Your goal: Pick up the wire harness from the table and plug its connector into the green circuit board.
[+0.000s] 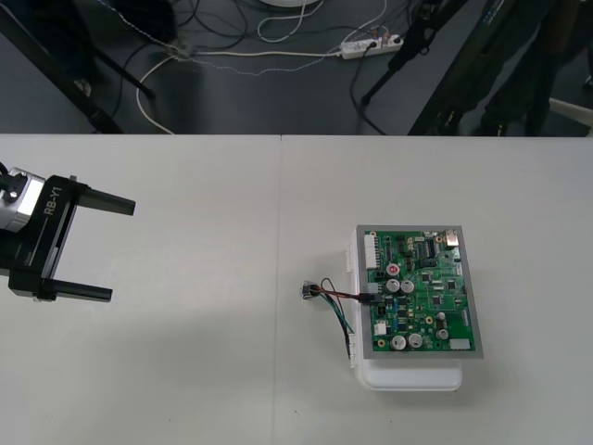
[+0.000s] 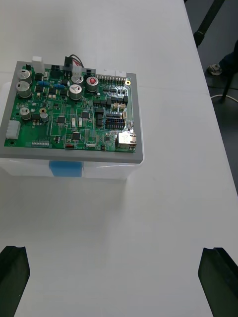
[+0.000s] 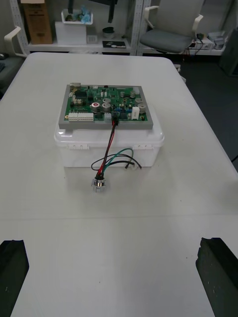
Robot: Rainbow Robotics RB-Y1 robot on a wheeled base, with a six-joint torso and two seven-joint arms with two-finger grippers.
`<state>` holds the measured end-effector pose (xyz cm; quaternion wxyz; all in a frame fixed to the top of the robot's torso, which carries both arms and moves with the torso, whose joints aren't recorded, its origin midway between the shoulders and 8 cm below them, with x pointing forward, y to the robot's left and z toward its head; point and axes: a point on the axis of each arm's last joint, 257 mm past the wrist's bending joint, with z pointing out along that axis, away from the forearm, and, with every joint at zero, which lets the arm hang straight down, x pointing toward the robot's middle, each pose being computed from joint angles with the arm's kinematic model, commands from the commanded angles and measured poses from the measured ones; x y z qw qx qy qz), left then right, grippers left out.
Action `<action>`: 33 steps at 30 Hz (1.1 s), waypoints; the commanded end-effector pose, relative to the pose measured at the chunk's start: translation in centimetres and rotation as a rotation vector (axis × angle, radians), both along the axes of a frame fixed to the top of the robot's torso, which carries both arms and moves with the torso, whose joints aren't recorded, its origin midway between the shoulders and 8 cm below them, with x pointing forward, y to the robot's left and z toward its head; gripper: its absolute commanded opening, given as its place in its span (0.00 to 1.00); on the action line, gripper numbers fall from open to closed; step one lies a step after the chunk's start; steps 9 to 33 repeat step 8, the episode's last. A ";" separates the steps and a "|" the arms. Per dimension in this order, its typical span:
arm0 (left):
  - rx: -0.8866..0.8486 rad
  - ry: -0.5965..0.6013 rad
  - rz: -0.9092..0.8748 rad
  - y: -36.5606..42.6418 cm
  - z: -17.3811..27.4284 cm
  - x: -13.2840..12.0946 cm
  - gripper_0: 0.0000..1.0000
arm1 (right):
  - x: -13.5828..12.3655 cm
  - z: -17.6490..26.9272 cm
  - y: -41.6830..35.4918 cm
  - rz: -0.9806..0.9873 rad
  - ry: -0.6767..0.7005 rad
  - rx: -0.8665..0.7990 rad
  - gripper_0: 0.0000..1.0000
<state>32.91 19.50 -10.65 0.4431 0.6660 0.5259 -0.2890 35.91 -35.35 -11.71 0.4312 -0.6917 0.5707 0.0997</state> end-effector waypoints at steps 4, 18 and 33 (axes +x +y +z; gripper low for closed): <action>0.041 0.052 0.004 0.8 0.5 -0.9 1.00 | -0.8 -0.1 -0.6 0.029 0.015 -0.071 1.00; 0.041 0.052 0.004 0.8 0.5 -0.9 1.00 | -0.8 -0.1 -0.6 0.029 0.015 -0.071 1.00; 0.041 0.052 0.004 0.8 0.5 -0.9 1.00 | -0.8 -0.1 -0.6 0.029 0.015 -0.071 1.00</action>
